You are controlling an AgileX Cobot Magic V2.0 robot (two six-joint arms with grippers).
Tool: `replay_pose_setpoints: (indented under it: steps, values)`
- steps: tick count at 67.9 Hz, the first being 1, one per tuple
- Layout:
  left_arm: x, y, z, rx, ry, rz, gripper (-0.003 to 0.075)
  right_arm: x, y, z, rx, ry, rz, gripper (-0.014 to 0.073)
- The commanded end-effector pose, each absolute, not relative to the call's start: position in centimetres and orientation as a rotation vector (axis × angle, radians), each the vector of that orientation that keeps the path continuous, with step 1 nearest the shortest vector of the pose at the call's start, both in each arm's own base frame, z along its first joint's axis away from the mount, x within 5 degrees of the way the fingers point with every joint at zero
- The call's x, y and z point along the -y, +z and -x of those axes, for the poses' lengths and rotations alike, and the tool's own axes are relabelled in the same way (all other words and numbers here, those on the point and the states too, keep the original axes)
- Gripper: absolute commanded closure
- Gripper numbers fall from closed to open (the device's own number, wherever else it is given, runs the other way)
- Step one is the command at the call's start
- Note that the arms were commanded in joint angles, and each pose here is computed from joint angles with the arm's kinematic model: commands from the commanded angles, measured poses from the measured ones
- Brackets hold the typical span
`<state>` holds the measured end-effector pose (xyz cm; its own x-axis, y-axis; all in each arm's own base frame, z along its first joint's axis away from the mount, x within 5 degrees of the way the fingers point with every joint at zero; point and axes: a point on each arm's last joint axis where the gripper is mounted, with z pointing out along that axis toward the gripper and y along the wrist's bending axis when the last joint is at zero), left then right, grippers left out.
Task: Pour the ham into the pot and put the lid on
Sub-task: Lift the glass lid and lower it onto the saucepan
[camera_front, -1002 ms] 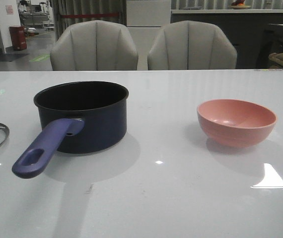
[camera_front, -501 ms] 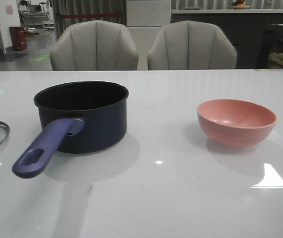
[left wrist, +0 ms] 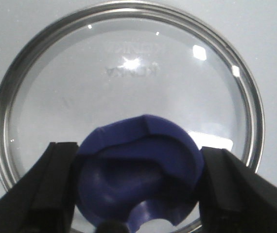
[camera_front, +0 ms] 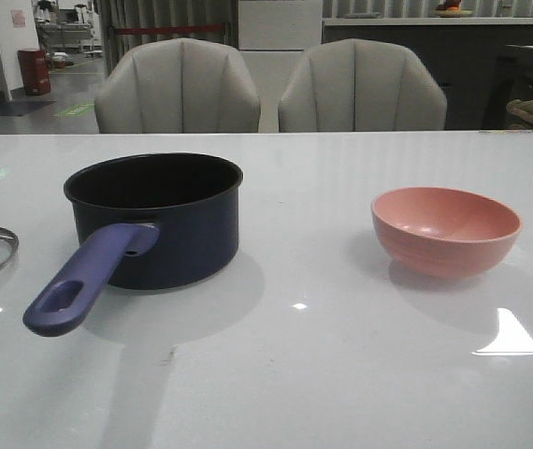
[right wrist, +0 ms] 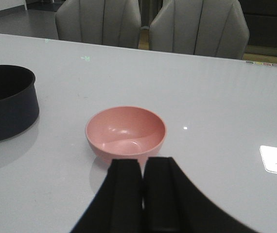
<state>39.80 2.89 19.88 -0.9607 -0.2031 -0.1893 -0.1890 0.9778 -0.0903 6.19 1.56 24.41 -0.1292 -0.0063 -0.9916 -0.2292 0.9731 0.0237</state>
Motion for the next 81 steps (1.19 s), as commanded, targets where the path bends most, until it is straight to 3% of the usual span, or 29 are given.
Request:
replay_pose_setpoints:
  steps: [1, 26, 38, 47, 68, 81]
  values:
    - [-2.8, 24.4, -39.7, -2.797, -0.108, 0.265, 0.0587, -1.5, 25.9, -6.3, -1.600, 0.185, 0.169, 0.0445]
    - [-2.3, 31.3, -39.2, -2.651, -0.087, 0.151, 0.0586, -1.5, 25.9, -6.3, -1.600, 0.185, 0.169, 0.0445]
    - [0.9, 34.8, -39.2, -2.603, -0.139, 0.040, 0.0586, -1.5, 25.9, -6.3, -1.600, 0.185, 0.169, 0.0445]
    - [5.7, 36.7, -39.0, -2.549, -0.184, -0.133, 0.0586, -1.5, 25.9, -6.3, -1.600, 0.185, 0.169, 0.0445]
    - [14.6, 35.4, -37.7, -2.555, -0.248, -0.479, 0.0586, -1.5, 25.9, -6.3, -1.600, 0.185, 0.169, 0.0445]
    - [16.2, 33.6, -38.1, -2.590, -0.245, -0.531, 0.0586, -1.5, 25.9, -6.3, -1.600, 0.185, 0.169, 0.0445]
